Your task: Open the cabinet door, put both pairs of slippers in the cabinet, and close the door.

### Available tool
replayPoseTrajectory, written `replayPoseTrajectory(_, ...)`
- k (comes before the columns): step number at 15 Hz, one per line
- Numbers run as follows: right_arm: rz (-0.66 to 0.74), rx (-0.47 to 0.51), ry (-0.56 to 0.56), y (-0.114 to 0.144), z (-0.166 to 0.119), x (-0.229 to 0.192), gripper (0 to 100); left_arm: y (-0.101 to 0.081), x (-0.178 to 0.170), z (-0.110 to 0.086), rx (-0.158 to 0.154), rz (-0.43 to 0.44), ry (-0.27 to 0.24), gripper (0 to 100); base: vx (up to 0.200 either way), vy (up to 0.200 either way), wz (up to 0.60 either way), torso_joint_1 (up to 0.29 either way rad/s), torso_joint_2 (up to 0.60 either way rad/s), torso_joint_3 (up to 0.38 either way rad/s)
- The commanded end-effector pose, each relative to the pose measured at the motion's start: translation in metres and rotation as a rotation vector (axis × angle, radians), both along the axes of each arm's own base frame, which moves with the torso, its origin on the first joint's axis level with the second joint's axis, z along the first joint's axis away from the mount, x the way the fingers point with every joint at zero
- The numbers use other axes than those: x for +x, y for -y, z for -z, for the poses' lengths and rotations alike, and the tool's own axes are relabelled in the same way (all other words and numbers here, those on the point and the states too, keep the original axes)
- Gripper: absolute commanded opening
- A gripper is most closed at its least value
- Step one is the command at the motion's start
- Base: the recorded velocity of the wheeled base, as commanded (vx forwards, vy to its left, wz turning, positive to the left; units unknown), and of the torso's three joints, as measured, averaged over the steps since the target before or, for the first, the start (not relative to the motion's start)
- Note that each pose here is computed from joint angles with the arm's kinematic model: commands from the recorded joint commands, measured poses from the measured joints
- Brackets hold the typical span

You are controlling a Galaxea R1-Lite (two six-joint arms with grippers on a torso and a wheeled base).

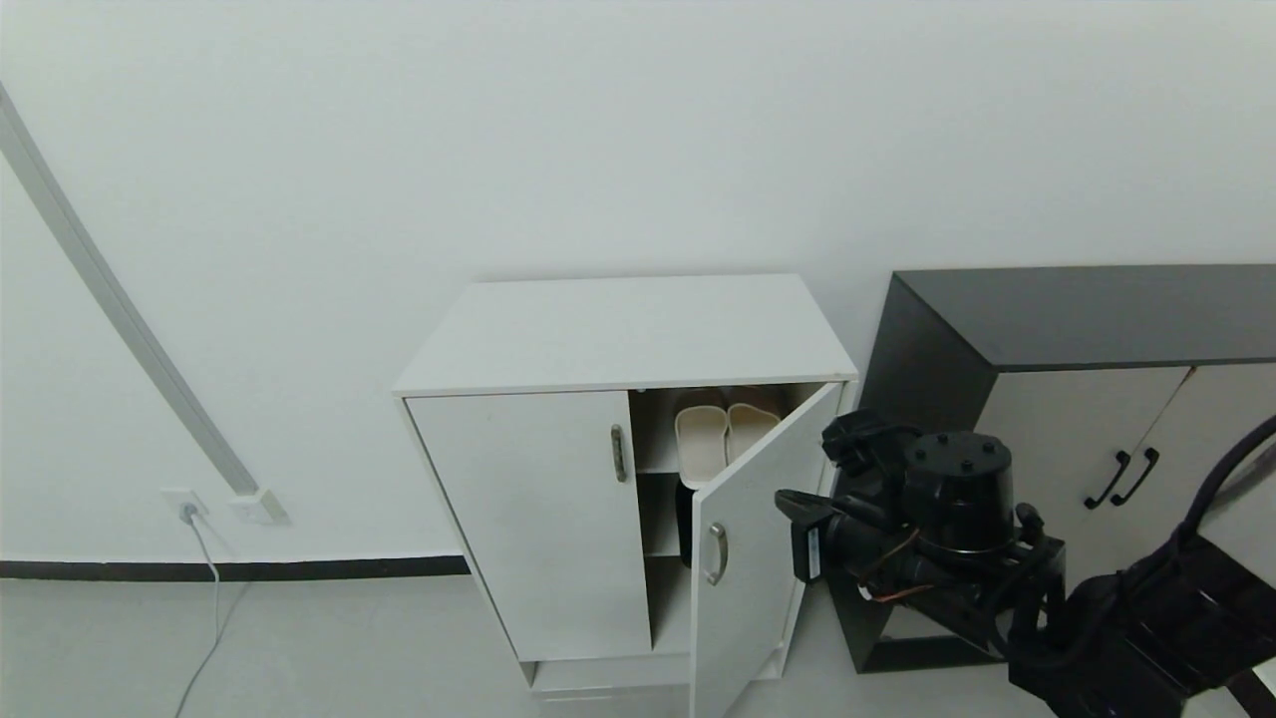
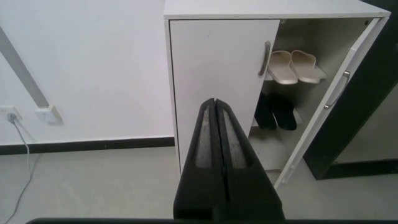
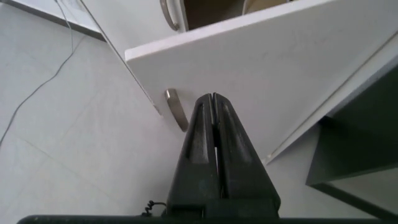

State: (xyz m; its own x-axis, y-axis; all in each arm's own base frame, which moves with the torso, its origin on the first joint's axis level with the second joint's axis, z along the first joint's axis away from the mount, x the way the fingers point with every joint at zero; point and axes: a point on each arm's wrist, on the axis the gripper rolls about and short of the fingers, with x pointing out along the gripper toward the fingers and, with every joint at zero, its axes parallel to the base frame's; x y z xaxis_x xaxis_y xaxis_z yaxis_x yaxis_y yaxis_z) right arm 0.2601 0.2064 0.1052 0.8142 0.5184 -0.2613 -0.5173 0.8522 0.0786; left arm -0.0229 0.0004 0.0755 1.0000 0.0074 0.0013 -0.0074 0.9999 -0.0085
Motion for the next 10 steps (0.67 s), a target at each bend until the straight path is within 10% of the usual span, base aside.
replayPoseTrajectory(1, -0.001, -0.001, -0.002, -0.007, 0.006, 0.009, 0, 0.000, 0.000, 0.000, -0.001, 0.000, -0.001, 0, 0.000, 0.000, 0.00, 0.000, 0.00, 0.000)
replayPoseTrajectory(10, 0.009, 0.011, 0.016, -0.024, 0.015, 0.036, 0, 0.000, 0.000, 0.000, 0.001, -0.002, -0.001, 0, 0.000, 0.000, 0.00, 0.000, 0.00, 0.000)
